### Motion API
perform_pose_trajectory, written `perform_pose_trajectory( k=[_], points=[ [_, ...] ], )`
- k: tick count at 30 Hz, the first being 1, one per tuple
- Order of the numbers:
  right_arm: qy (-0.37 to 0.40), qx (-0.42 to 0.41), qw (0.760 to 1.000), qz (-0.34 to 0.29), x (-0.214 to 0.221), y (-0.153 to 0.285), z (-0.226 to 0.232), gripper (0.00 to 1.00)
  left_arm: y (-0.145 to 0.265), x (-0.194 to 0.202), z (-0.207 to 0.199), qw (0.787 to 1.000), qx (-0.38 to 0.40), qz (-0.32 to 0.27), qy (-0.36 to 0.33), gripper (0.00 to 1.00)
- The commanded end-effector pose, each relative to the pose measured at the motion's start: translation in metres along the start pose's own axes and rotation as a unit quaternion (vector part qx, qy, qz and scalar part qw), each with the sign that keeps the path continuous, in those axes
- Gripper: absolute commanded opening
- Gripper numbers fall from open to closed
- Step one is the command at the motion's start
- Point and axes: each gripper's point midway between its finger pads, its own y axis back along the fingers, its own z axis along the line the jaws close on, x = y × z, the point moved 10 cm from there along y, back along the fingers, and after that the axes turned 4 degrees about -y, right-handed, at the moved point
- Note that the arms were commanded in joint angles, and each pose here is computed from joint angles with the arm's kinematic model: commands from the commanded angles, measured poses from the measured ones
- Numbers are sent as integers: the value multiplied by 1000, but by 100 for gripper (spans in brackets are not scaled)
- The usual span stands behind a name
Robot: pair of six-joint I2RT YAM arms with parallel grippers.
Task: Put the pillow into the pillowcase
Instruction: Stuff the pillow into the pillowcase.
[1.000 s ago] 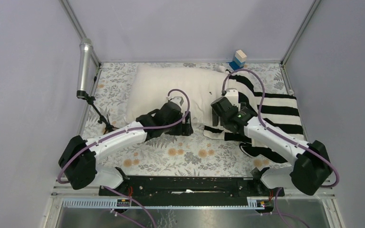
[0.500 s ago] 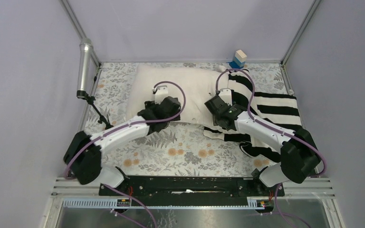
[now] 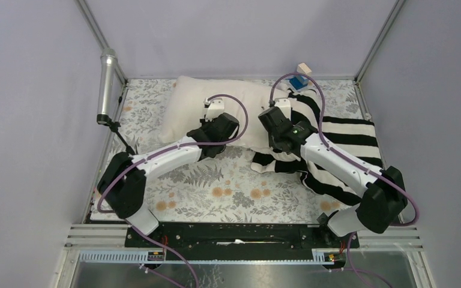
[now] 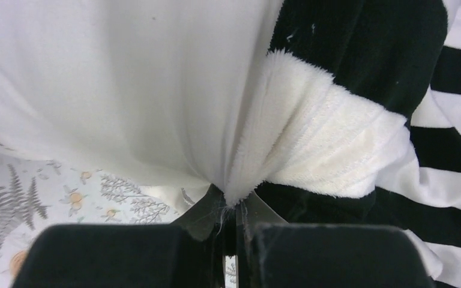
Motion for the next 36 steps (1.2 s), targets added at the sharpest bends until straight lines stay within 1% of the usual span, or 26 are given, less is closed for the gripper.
perform_pose_trajectory(
  k=[1, 5, 8, 9, 10, 12, 14, 16, 17, 18, 19, 20, 21, 22, 23, 24, 25, 26, 27, 29, 30, 31, 36],
  points=[
    [-13, -79, 996, -43, -42, 56, -3, 0, 61, -55, 16, 997, 43, -62, -3, 0],
    [-13, -153, 987, -41, -62, 103, -9, 0, 134, -88, 33, 990, 118, -78, -6, 0],
    [-26, -222, 974, -46, -76, 148, -19, 0, 191, -115, 40, 978, 191, -86, -19, 0],
    [-32, -236, 970, -49, -81, 161, -22, 0, 206, -124, 39, 972, 219, -84, -21, 0],
    [-35, -244, 968, -53, -86, 171, -24, 1, 221, -140, 42, 964, 249, -88, -8, 0],
    [-34, -244, 967, -61, -97, 177, -24, 7, 223, -155, 34, 955, 288, -66, -11, 0],
    [-35, -238, 969, -52, -111, 164, -16, 9, 201, -171, 23, 943, 331, -31, 14, 0],
    [-45, -262, 964, -13, -130, 132, -6, 7, 162, -181, 17, 930, 365, 3, 46, 0],
    [-55, -273, 960, 9, -139, 109, -1, 7, 132, -180, 10, 928, 367, 34, 60, 0],
    [-60, -275, 959, 25, -149, 82, 6, 7, 104, -179, 5, 920, 379, 64, 75, 0],
    [-59, -269, 961, 37, -158, 57, 13, 7, 79, -175, 0, 908, 398, 95, 88, 0],
    [-58, -260, 963, 50, -166, 31, 21, 7, 51, -170, -5, 904, 396, 123, 105, 0],
    [-58, -256, 963, 60, -176, 5, 30, 8, 28, -165, -9, 902, 390, 140, 119, 0],
    [-61, -244, 965, 71, -184, -24, 39, 10, 4, -159, -11, 894, 394, 161, 137, 0],
    [-70, -238, 968, 42, -206, -30, 42, 16, -18, -155, -9, 886, 400, 178, 155, 0],
    [-78, -231, 970, 21, -217, -46, 45, 28, -34, -151, -10, 886, 393, 185, 163, 0],
    [-88, -225, 970, 10, -220, -65, 48, 48, -48, -149, -10, 888, 385, 188, 170, 0],
    [-104, -217, 971, 14, -219, -86, 46, 62, -60, -147, -10, 889, 379, 188, 173, 0],
    [-109, -211, 971, 14, -219, -96, 45, 71, -71, -146, -9, 893, 368, 189, 176, 0],
    [-107, -204, 973, -18, -223, -89, 41, 86, -90, -145, -7, 903, 346, 187, 176, 0],
    [-113, -212, 969, -57, -233, -62, 34, 97, -98, -144, -6, 907, 336, 184, 174, 0],
    [-118, -214, 966, -80, -236, -48, 29, 99, -105, -144, -4, 913, 324, 180, 172, 0],
    [-137, -183, 953, -198, -260, 40, -8, 100, -140, -129, -7, 930, 280, 179, 160, 0]
  ],
)
